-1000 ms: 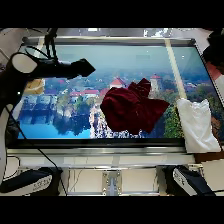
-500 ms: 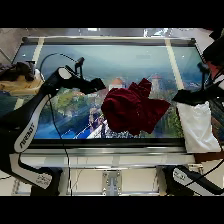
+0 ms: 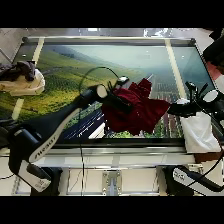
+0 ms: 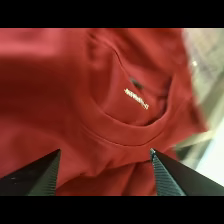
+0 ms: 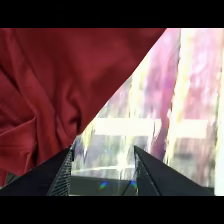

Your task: Fold the shirts.

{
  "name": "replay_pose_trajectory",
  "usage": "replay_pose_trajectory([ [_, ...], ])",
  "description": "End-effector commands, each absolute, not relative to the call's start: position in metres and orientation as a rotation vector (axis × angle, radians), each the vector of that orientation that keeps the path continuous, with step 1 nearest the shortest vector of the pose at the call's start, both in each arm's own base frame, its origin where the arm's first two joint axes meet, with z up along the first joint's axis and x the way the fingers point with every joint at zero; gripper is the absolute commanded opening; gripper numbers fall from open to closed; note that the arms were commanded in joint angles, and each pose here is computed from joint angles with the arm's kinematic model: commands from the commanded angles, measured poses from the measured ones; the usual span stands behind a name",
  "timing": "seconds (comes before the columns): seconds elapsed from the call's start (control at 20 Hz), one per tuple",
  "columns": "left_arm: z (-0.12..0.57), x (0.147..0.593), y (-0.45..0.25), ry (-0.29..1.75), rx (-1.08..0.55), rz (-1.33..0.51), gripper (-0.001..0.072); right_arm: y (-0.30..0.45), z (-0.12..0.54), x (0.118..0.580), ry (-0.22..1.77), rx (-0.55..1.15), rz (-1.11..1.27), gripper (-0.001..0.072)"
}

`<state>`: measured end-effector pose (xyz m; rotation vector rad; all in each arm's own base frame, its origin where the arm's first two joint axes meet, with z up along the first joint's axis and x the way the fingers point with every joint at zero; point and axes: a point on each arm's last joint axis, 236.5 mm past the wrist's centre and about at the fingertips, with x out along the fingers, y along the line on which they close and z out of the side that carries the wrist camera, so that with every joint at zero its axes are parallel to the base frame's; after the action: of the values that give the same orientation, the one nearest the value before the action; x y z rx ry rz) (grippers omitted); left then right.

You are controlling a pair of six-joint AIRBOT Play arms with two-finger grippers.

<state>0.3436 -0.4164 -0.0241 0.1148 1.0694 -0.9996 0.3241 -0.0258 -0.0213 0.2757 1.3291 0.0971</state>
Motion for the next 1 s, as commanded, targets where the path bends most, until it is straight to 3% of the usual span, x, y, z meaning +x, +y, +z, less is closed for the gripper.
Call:
replay_pose_trajectory([
  [0.0,-0.024,0.335,-0.459,0.915,0.284,-0.898,0.0581,-0.031,-0.023,0.331,1.295,0.247,0.093,0.0434],
  [0.3,-0.039,0.298,-0.535,1.052,0.166,-0.981,0.0579,-0.038,-0.019,0.347,1.223,0.196,0.09,0.0434],
  [0.65,-0.079,0.265,-0.545,1.174,0.185,-1.007,0.0572,-0.06,-0.001,0.391,1.022,0.157,0.009,0.0434],
  [0.75,-0.092,0.26,-0.544,1.199,0.195,-1.001,0.053,-0.06,-0.001,0.391,1.021,0.157,0.009,0.0434],
  [0.85,-0.107,0.253,-0.54,1.243,0.207,-0.987,0.0438,-0.06,0.0,0.391,1.021,0.158,0.009,0.0434],
  [0.95,-0.111,0.254,-0.54,1.247,0.206,-0.982,0.0072,-0.059,-0.001,0.39,1.023,0.163,0.011,0.0433],
])
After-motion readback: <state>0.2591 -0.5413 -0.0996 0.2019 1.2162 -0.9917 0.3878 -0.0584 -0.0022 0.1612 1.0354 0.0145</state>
